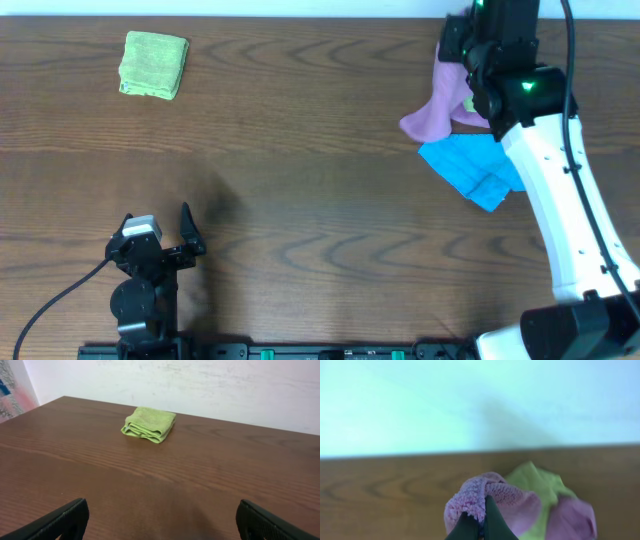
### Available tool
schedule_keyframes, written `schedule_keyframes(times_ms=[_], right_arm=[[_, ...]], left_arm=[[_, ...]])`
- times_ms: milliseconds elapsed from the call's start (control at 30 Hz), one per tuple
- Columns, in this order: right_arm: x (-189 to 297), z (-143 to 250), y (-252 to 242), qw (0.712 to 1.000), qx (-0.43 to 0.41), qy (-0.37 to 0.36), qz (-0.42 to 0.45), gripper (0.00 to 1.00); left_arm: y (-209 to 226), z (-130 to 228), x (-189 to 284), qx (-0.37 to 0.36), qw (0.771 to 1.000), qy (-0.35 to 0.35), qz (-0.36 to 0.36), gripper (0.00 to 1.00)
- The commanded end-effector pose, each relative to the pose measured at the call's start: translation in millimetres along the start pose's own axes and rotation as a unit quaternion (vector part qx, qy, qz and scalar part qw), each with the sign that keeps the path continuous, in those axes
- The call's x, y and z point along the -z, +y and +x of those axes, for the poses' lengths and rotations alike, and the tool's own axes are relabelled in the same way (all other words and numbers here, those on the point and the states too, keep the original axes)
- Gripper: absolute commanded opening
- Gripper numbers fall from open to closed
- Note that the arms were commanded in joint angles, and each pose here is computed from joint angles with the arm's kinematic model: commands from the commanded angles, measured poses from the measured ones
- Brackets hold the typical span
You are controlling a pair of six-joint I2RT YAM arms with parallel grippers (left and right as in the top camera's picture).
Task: Fold the cloth
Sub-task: 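Lift the purple cloth with the right gripper and carry it left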
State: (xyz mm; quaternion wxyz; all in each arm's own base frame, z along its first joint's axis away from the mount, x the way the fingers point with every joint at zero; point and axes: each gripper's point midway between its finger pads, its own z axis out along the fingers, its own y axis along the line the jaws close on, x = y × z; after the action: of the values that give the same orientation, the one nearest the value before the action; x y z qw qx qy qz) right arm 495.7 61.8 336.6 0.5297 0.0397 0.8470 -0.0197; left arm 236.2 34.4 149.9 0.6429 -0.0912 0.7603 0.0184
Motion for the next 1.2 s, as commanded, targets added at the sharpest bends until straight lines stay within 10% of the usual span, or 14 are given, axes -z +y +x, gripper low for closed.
schedule_keyframes(times_ms=[0,700,833,967,1000,1067,1167], right_arm=[[14.1,-19.2,27.0,0.998,0.027,-0.033,-0.045,0.01],[-38.5,-19.1,55.1,0.995,0.020,-0.066,-0.068,0.01],[-11.7,50.1,130.2,0.970,0.043,0.070,-0.229,0.01],[64.8,127.6,215.6,0.885,0.067,0.219,-0.405,0.01],[80.3,142.1,227.9,0.870,0.109,0.227,-0.424,0.07],[97.3,172.8,232.0,0.855,0.221,0.236,-0.405,0.99],[89.0,184.0,212.6,0.872,0.261,0.250,-0.331,0.99]], left_arm=[[4.6,16.1,-3.0,0.002,1.000,0.018,-0.011,0.95],[4.6,16.1,-3.0,0.001,1.000,0.018,-0.011,0.95],[4.6,16.1,-3.0,0.001,1.000,0.018,-0.011,0.95],[4.6,16.1,-3.0,0.002,1.000,0.018,-0.011,0.95],[4.6,16.1,-3.0,0.002,1.000,0.018,-0.011,0.96],[4.6,16.1,-3.0,0.002,1.000,0.018,-0.011,0.96],[4.6,16.1,-3.0,0.002,1.000,0.018,-0.011,0.95]])
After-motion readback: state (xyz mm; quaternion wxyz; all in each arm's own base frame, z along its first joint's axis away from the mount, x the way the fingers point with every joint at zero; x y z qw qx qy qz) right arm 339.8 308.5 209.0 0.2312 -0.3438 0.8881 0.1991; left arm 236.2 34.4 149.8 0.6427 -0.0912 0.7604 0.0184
